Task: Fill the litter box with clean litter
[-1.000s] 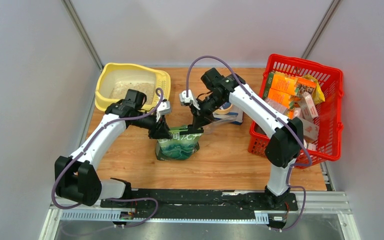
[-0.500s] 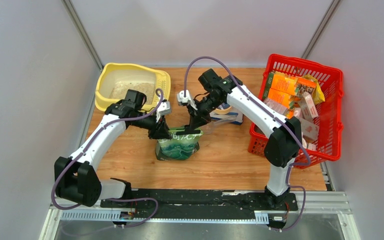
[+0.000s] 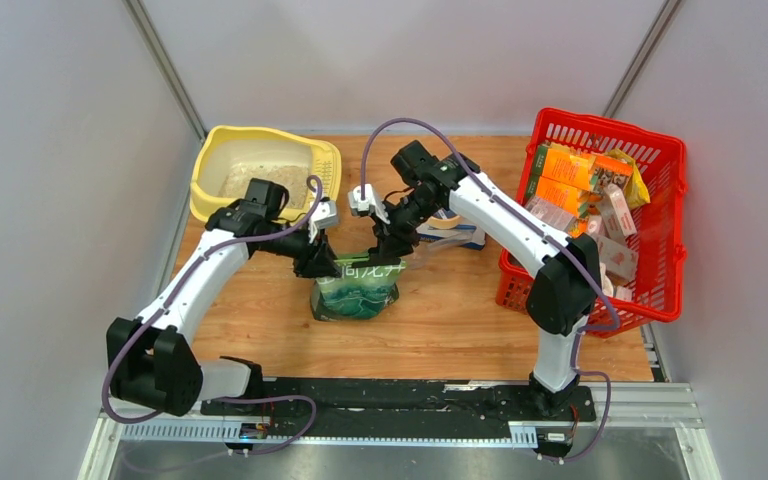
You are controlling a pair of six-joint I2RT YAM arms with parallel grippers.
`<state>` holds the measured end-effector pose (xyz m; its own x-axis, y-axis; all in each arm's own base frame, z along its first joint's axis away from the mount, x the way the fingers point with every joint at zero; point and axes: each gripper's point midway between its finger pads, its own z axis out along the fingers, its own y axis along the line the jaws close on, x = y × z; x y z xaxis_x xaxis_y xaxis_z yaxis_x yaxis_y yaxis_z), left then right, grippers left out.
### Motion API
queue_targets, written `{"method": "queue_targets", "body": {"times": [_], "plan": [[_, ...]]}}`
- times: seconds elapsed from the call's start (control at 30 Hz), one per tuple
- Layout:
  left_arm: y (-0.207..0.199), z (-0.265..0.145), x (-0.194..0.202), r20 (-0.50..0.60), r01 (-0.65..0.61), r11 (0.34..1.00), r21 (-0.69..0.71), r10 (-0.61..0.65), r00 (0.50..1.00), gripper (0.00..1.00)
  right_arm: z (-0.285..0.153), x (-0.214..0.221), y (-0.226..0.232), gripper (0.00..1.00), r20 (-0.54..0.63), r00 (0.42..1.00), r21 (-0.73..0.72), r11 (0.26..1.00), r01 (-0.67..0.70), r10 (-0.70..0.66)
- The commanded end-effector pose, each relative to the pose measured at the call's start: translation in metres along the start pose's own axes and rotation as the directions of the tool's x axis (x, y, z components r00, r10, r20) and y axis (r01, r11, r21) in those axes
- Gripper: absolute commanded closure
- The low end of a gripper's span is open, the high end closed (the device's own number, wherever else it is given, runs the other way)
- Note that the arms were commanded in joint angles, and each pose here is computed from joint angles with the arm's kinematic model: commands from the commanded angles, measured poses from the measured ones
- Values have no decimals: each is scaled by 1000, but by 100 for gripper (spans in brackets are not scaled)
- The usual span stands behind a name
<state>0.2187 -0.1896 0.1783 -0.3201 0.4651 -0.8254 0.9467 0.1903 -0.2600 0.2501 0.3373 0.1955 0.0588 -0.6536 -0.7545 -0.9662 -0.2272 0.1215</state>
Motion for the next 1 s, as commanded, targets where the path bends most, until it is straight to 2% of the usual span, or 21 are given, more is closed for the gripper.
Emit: {"method": "queue_targets", "body": {"times": [0.0,0.07,0.1,0.2,0.23,0.27,0.33,0.37,0.4,0.43,0.47,0.5,0.53,0.57,0.67,0.8,0.9,0.97], "plan": [[-1,-15,-25,54,-69,996,-56,72,996,59,-11,-12,-3,66,-23,999,49,998,47,-46],[2,-22,-33,58,-73,992,-99,79,995,58,-20,-21,-5,60,-20,998,84,995,57,-55],[6,-27,-41,68,-85,988,-130,94,993,52,-24,-25,-5,53,-17,998,98,993,62,-60],[12,-42,-56,74,-90,975,-202,107,992,44,-45,-41,-8,38,-15,996,178,980,92,-91],[12,-47,-61,79,-84,971,-223,104,991,43,-56,-48,-8,36,-7,994,216,970,109,-110],[15,-53,-66,74,-89,963,-256,111,991,39,-62,-50,-10,34,-15,995,251,963,97,-97],[16,-62,-70,73,-91,950,-300,118,990,38,-76,-52,-19,23,1,998,329,942,64,-68],[23,-68,-72,60,-90,932,-351,118,991,37,-87,-49,-27,15,-11,999,398,917,37,-36],[27,-72,-72,55,-79,921,-382,109,993,37,-91,-41,-32,2,-4,999,438,898,-35,41],[28,-78,-74,63,-52,907,-417,86,994,37,-96,-38,-39,0,-1,998,486,872,-58,66],[38,-87,-74,46,-40,872,-488,72,996,36,-114,-30,-51,0,-17,994,594,801,-77,108],[42,-92,-72,43,-24,850,-526,54,998,36,-121,-21,-59,0,24,981,663,732,-158,190],[44,-100,-73,49,-7,824,-567,42,998,36,-122,-9,-73,0,38,977,727,665,-171,210],[54,-111,-69,31,1,771,-637,24,999,35,-145,3,-80,0,42,967,823,540,-177,253],[60,-130,-64,12,0,681,-732,13,1000,33,-173,33,-92,0,117,938,938,275,-212,327],[65,-148,-63,11,5,599,-801,7,1000,30,-203,34,-84,0,175,939,968,123,-220,295],[69,-162,-70,22,6,539,-842,24,999,29,-226,23,-86,0,195,947,976,39,-212,255],[72,-174,-76,65,39,497,-867,35,997,28,-255,1,-88,0,219,958,976,-44,-214,185]]}}
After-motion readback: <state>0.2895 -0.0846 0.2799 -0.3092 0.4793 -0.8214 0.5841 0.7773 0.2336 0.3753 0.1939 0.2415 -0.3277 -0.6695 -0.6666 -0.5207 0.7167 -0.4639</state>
